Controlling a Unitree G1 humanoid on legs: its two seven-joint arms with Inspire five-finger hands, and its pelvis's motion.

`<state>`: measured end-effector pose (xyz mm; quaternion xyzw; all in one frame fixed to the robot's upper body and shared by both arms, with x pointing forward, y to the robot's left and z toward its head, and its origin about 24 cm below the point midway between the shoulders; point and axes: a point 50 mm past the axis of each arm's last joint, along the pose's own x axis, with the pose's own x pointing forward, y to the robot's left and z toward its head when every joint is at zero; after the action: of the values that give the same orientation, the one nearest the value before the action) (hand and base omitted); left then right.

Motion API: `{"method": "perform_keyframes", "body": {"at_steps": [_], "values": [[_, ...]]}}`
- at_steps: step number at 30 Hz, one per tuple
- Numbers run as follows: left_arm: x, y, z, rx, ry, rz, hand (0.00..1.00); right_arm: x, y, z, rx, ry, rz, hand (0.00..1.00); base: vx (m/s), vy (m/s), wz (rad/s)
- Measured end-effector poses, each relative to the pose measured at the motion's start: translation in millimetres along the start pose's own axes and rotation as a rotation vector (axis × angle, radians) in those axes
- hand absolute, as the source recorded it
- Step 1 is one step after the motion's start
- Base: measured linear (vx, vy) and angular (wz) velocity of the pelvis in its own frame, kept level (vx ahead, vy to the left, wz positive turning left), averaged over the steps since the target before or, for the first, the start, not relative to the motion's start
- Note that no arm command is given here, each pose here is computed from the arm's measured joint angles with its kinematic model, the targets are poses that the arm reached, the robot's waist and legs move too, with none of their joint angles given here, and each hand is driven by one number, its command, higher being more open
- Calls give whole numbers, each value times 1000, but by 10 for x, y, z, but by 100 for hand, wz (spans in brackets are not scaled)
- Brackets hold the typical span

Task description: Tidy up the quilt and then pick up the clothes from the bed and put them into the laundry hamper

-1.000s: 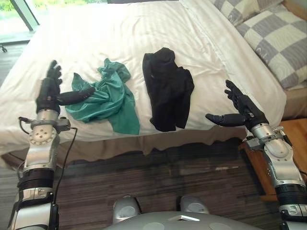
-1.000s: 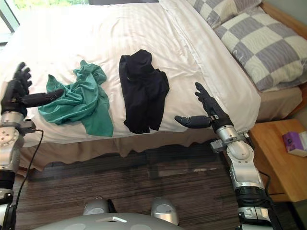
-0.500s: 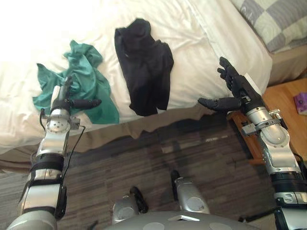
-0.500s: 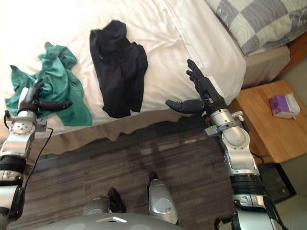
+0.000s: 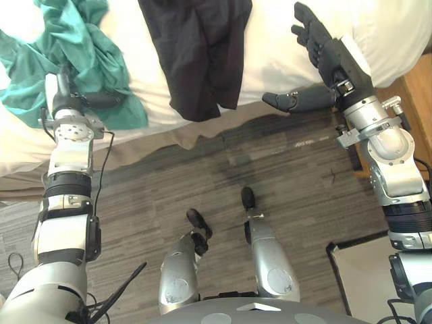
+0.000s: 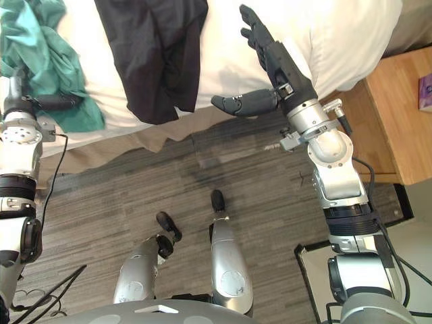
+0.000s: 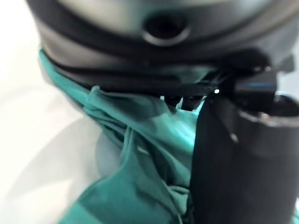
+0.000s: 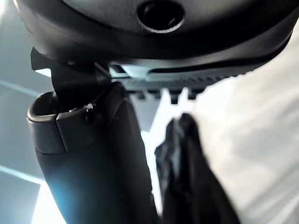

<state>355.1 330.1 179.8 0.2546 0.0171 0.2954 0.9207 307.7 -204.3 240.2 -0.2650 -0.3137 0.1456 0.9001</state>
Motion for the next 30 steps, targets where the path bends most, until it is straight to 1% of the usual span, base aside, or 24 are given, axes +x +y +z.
{"method": "perform_keyframes", "body": {"at_steps": [1, 2, 5, 8, 10, 11, 14, 16, 18, 23, 25, 26, 27, 30], "values": [[7, 37, -4, 11, 0, 11, 0, 32, -8, 35, -3, -11, 0, 100, -47, -48, -9], [22, 128, -20, 38, 0, 32, 0, 84, -16, 97, -10, -38, 3, 100, -45, -42, -9], [19, 243, -93, 49, -12, 46, 0, 232, 1, 257, -41, -105, 26, 100, -53, -11, -27], [-12, 270, -164, -2, -42, 38, 0, 296, 55, 325, -64, -129, 60, 100, 9, -12, -5], [-82, 276, -173, -86, -108, 23, 0, 359, 83, 357, -104, -119, 84, 100, 51, -47, 25], [-97, 267, -181, -103, -113, 18, 0, 366, 84, 358, -106, -114, 85, 100, 46, -29, 23], [-264, 136, -281, -217, -155, -61, 0, 397, 89, 282, -133, -53, 92, 100, 57, -12, 27], [-326, 50, -272, -287, -175, -96, 0, 450, 51, 170, -132, 7, 87, 100, 87, 16, 47], [-371, -65, -242, -357, -181, -125, 0, 504, -63, -21, -176, 124, 63, 100, 81, 27, 39], [-466, -225, -293, -418, -165, -169, 0, 493, -359, -215, -284, 293, 12, 100, 109, 1, 14], [-514, -328, -344, -473, -136, -199, 0, 513, -448, -219, -324, 319, -4, 100, 68, -3, -13], [-571, -427, -403, -498, -108, -217, 0, 538, -517, -178, -363, 322, -6, 100, 44, 28, -64], [-637, -506, -467, -510, -89, -250, 0, 539, -691, -97, -414, 319, -46, 100, 53, 44, -55], [-666, -571, -452, -533, -98, -292, 0, 588, -876, -59, -427, 337, -110, 100, 109, 35, -15]]}}
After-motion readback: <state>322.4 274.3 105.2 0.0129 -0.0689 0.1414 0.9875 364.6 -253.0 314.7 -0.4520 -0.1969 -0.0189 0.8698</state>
